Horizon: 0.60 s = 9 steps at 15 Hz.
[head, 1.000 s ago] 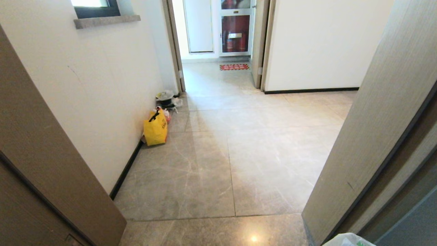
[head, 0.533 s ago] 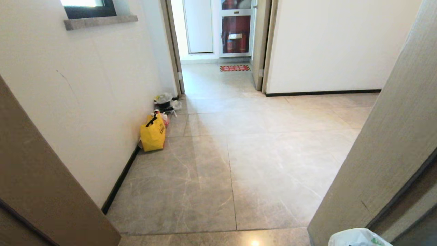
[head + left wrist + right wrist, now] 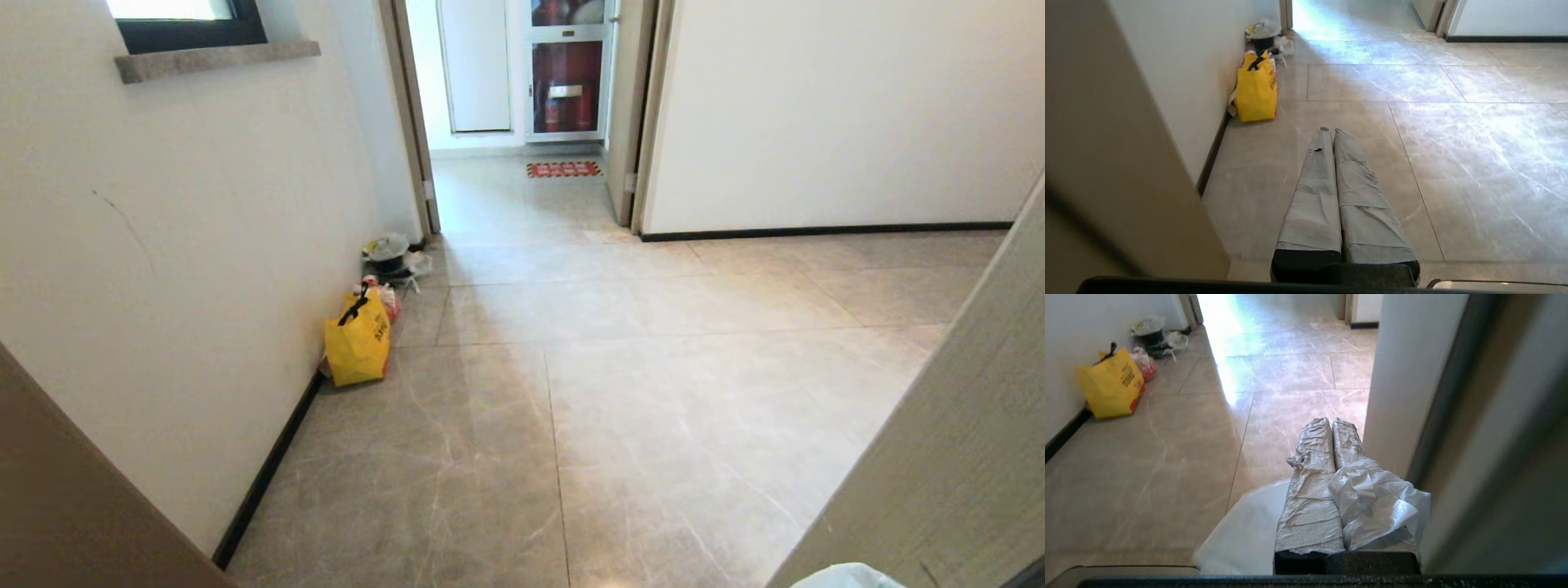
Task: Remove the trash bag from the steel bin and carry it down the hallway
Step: Put the trash bag at the door
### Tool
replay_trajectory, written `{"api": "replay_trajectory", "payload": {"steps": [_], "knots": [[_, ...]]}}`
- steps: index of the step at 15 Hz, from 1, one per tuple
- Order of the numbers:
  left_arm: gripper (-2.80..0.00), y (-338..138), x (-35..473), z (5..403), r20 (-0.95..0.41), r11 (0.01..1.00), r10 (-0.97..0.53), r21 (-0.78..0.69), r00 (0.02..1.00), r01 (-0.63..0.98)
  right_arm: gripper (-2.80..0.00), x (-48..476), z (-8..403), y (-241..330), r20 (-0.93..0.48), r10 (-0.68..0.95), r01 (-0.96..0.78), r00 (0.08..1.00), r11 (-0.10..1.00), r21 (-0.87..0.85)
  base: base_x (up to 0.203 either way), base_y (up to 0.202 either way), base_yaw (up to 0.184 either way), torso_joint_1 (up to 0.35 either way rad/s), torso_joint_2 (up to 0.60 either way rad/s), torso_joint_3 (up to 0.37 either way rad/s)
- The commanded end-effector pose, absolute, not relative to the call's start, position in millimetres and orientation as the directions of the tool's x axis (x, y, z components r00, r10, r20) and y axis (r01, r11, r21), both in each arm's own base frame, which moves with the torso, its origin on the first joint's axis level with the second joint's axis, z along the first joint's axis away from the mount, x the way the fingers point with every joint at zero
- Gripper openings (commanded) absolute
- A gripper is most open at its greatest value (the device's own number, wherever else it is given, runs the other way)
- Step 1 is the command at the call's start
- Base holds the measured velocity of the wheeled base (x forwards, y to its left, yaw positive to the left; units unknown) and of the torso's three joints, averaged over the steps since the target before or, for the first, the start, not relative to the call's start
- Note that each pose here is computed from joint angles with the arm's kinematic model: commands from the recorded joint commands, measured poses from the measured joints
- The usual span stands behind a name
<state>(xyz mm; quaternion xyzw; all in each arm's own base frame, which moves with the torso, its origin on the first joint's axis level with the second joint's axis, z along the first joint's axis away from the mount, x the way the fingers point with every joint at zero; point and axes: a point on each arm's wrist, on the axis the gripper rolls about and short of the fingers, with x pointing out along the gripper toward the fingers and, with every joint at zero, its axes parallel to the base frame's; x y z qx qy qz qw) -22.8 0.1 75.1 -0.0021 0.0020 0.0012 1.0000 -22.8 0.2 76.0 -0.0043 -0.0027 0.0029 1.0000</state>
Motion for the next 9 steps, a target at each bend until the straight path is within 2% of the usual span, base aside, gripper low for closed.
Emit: {"api": "replay_trajectory", "payload": {"steps": [1,9], "knots": [[-2.8,0.1,-22.8,75.2,-0.003,1.0,0.003,-0.005,1.0,-0.003,-2.8,-22.7,76.1,0.2,0.005,0.006,-0.006,1.0,1.0,-0.009,0.193,0.0,-0.001,0.002,0.0,0.002],[-2.8,0.1,-22.8,75.1,-0.004,1.0,0.003,-0.008,1.0,-0.003,-2.8,-22.7,76.1,0.2,0.005,0.006,-0.006,1.0,1.0,-0.009,0.187,0.0,0.001,0.001,0.0,0.002]]}}
